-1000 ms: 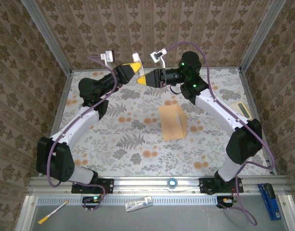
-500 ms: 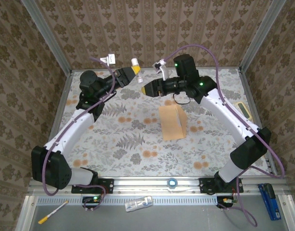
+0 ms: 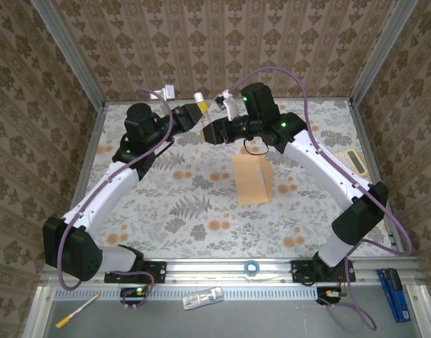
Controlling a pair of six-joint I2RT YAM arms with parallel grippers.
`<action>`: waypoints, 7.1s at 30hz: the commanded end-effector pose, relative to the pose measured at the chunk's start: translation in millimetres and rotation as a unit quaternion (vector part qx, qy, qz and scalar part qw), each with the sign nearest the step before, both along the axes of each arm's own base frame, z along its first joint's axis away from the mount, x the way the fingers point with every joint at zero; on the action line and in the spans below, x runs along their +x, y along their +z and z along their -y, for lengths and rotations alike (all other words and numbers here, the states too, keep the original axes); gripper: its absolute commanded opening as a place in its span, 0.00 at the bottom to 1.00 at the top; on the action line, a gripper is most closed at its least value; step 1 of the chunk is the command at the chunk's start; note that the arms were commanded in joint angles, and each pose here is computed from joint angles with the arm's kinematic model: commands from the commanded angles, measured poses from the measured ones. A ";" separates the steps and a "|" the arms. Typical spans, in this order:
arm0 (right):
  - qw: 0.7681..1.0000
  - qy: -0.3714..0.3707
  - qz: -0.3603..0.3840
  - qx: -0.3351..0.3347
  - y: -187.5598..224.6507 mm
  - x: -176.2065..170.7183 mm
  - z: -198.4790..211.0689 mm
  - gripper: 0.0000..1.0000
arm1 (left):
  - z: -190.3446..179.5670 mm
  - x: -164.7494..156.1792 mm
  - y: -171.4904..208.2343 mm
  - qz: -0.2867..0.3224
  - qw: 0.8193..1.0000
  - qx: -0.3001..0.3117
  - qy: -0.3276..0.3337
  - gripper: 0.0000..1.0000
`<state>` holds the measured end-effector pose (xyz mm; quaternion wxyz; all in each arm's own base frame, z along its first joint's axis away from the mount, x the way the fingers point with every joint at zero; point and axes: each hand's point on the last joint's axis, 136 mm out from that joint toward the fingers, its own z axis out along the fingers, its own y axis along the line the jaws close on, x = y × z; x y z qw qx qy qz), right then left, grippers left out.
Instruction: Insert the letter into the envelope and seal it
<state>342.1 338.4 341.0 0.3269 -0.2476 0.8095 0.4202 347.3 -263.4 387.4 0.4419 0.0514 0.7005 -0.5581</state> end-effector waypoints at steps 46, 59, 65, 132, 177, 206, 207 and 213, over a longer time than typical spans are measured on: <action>0.998 -0.020 0.032 0.050 33.3 11.3 7.0 0.36 | 17.6 -26.8 26.1 0.035 0.996 -0.039 -0.071 0.00; 0.992 0.039 0.023 0.117 56.3 -4.6 0.6 0.19 | 18.3 -31.2 36.5 0.055 0.992 -0.054 -0.098 0.00; 0.964 0.131 0.000 0.231 94.3 -21.4 4.7 0.19 | 20.1 -49.7 59.8 0.096 0.974 -0.096 -0.183 0.00; 0.902 -0.144 -0.115 0.391 24.0 81.3 36.2 0.81 | -16.5 27.1 -4.5 0.047 0.952 -0.268 0.139 0.00; 0.887 -0.109 -0.150 0.422 15.9 76.3 4.6 0.54 | -10.9 36.5 -8.6 0.037 0.947 -0.287 0.136 0.00; 0.882 -0.106 -0.152 0.434 19.5 70.9 8.3 0.34 | -6.6 39.7 -18.0 0.025 0.950 -0.282 0.129 0.00; 0.882 -0.105 -0.152 0.434 20.2 70.9 8.0 0.34 | -6.1 40.2 -19.8 0.023 0.951 -0.280 0.129 0.00; 0.881 -0.101 -0.149 0.438 23.2 71.4 7.5 0.38 | -0.9 40.0 -20.2 0.020 0.952 -0.280 0.121 0.00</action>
